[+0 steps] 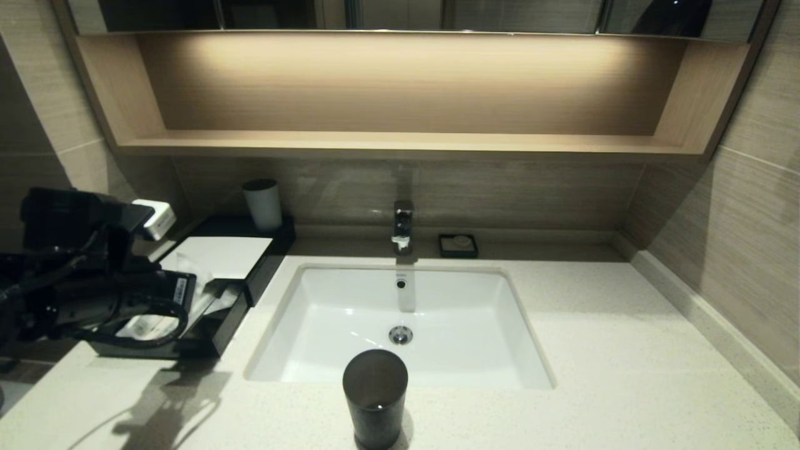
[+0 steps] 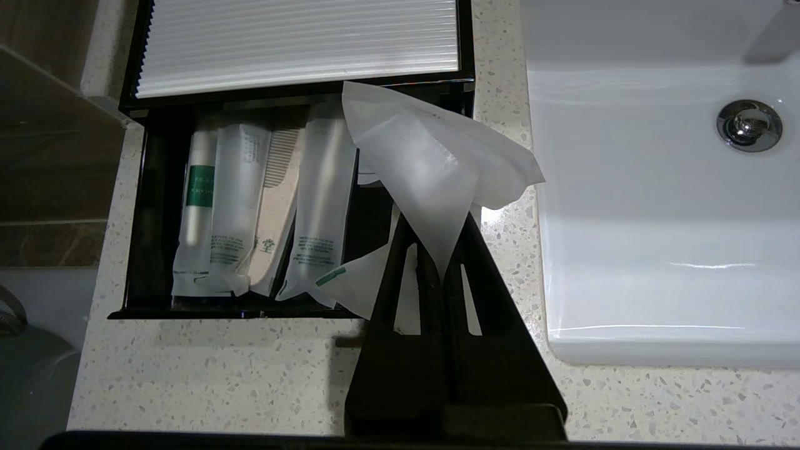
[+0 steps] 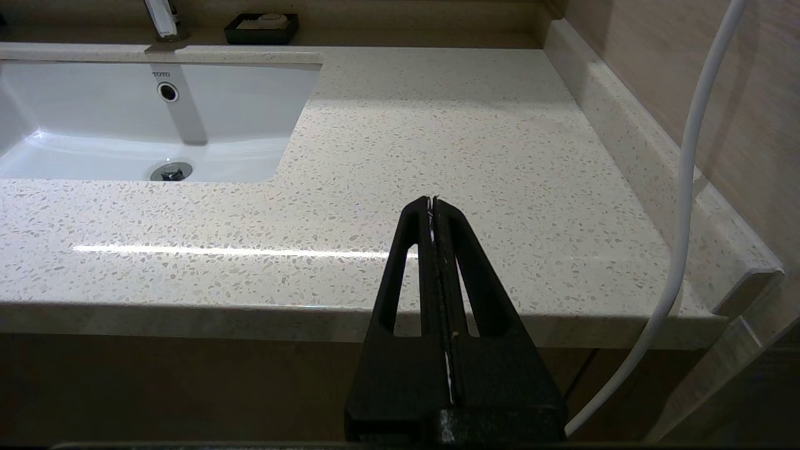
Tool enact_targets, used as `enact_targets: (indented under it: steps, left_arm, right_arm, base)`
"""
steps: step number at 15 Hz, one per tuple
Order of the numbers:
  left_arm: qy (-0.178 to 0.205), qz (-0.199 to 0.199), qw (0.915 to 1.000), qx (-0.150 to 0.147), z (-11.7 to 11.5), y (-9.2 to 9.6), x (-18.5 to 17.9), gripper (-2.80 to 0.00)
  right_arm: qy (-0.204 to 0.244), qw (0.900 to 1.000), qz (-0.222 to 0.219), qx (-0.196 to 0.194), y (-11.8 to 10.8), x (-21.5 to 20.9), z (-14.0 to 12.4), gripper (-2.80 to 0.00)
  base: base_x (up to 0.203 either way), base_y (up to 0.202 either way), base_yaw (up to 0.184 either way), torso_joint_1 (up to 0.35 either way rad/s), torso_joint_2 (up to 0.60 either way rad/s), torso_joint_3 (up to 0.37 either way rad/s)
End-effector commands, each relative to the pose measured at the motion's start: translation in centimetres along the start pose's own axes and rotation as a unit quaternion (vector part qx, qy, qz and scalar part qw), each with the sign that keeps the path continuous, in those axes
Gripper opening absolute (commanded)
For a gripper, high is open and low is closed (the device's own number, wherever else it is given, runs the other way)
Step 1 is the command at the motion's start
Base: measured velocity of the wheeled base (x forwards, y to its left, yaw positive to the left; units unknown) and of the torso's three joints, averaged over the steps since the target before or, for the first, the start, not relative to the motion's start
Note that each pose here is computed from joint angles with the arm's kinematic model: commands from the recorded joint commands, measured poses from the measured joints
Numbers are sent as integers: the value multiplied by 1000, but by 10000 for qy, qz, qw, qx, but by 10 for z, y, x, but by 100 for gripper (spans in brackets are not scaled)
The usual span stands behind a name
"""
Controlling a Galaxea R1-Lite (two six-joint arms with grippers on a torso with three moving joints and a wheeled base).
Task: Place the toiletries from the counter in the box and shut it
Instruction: Place the bathroom toiletry into the drawer
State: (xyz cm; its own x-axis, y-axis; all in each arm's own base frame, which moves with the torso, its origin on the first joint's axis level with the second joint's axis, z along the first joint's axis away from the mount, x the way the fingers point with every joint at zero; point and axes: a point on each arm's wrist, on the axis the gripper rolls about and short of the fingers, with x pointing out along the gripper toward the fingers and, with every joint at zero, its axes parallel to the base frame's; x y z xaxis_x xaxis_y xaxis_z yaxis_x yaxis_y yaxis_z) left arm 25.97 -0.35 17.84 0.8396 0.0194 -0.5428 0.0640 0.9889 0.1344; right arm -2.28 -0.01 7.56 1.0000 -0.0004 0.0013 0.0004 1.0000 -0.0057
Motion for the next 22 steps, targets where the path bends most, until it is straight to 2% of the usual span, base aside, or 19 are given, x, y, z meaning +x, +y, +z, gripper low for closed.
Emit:
enact_targets:
  steps: [1,5,9,14,22]
  left_arm:
    - [250,-26,9997,-12,-4,-1,20,-280]
    - [511,301,9981,-158,-3,10,51,-280]
    - [580,299,9977,-194,0,12,70,-280]
    - [704,427,9962,-296,-5,23,85,-280]
    - [746,513,9952,-376,-12,31,102,-280]
  right_arm:
    - [-1,10000,2,-2,0,0,0,-280]
    - [6,10000,2,-2,0,0,0,-280]
    - [0,10000,2,-2,0,0,0,-280]
    - [3,10000,2,-2,0,0,0,-280]
    - [4,10000,2,-2,0,0,0,-280]
  base:
    - [0,0,0,0,0,0]
    - [0,0,0,0,0,0]
    - [0,0,0,0,0,0]
    - [0,0,0,0,0,0]
    - [0,0,0,0,0,0]
